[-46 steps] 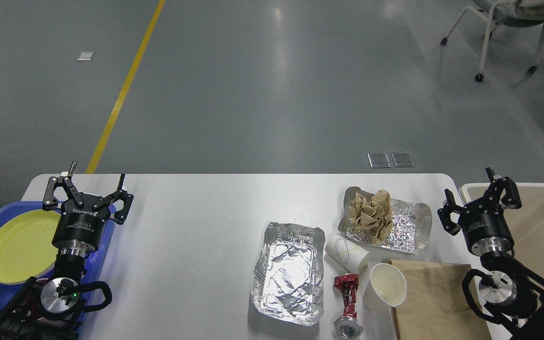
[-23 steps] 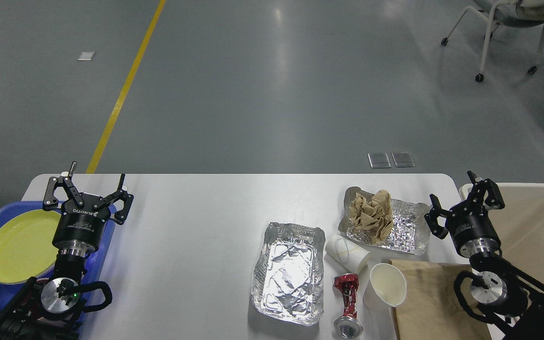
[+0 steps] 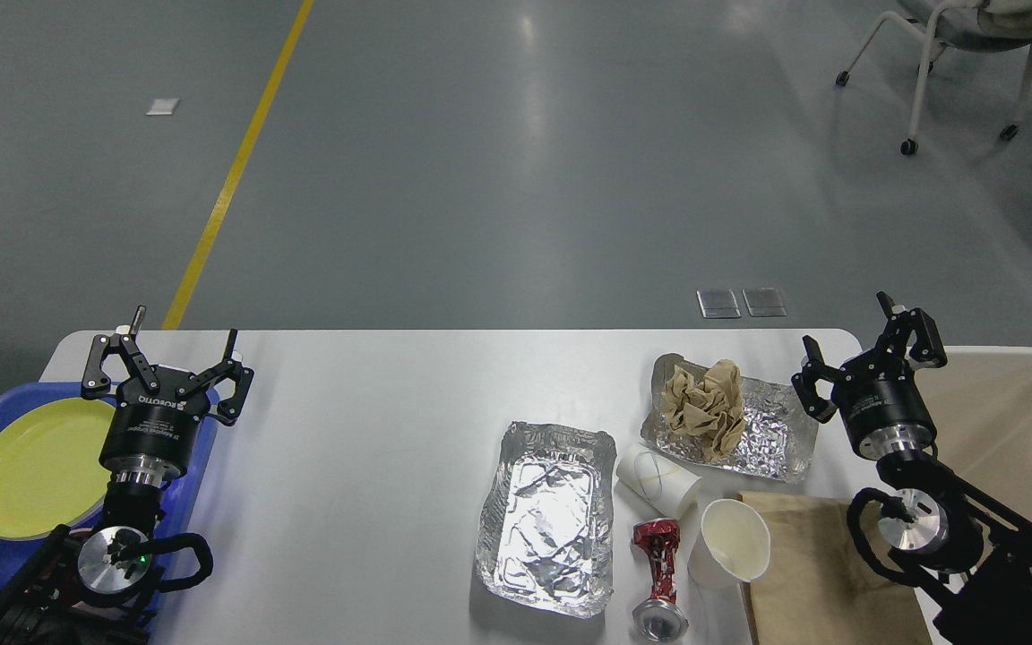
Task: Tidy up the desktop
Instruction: 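Raise the right gripper out of the beige bin, then move the right gripper over the foil container with crumpled paper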
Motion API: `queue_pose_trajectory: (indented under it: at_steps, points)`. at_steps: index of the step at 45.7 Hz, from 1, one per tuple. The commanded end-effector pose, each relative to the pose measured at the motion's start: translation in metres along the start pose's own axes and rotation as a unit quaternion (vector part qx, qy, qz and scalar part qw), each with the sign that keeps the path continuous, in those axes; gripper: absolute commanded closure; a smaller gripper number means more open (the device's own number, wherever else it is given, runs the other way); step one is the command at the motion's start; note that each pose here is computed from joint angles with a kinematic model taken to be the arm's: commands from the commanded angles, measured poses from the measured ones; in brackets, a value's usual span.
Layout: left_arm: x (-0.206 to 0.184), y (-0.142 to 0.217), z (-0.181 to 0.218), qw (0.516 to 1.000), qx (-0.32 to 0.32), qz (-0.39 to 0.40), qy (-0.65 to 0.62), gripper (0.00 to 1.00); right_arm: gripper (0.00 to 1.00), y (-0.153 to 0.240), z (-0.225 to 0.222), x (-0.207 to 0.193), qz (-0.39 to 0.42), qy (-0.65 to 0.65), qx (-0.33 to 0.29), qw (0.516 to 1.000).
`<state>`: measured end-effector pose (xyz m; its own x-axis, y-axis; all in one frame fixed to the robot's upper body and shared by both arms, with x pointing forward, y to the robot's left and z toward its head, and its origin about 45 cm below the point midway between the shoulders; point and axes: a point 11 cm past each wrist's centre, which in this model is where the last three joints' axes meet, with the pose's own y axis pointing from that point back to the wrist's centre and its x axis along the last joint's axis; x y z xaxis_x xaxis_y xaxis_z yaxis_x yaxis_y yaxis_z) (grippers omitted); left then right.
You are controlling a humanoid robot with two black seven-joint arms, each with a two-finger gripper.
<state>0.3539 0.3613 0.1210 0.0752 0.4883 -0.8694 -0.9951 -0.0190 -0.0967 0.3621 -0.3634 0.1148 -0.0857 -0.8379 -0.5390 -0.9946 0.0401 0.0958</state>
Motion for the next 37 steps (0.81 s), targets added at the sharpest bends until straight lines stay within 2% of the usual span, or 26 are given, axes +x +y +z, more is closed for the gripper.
queue_pose_trajectory:
  at_steps: [1, 9, 15, 21, 27, 32, 37]
  points:
    - [0.000, 0.000, 0.000, 1.000, 0.000, 0.000, 0.000, 0.04, 0.00, -0.003, -0.035, 0.013, -0.026, 0.046, 0.003, 0.999]
    - [0.000, 0.000, 0.000, 1.000, 0.000, 0.000, 0.000, 0.04, 0.00, -0.023, -0.063, -0.010, -0.102, 0.155, -0.038, 0.982]
    - [0.000, 0.000, 0.000, 1.000, 0.000, 0.000, 0.000, 0.04, 0.00, -0.043, -0.083, -0.036, -0.167, 0.292, -0.094, 0.937]
    - [0.000, 0.000, 0.000, 1.000, 0.000, 0.000, 0.000, 0.04, 0.00, -0.061, -0.103, -0.074, -0.234, 0.425, -0.145, 0.863]
    - [0.000, 0.000, 0.000, 1.000, 0.000, 0.000, 0.000, 0.04, 0.00, -0.070, -0.127, -0.110, -0.287, 0.536, -0.200, 0.768]
    - [0.000, 0.000, 0.000, 1.000, 0.000, 0.000, 0.000, 0.04, 0.00, -0.064, -0.135, -0.152, -0.343, 0.580, -0.268, 0.688]
    - [0.000, 0.000, 0.000, 1.000, 0.000, 0.000, 0.000, 0.04, 0.00, -0.052, -0.142, -0.191, -0.387, 0.587, -0.326, 0.632]
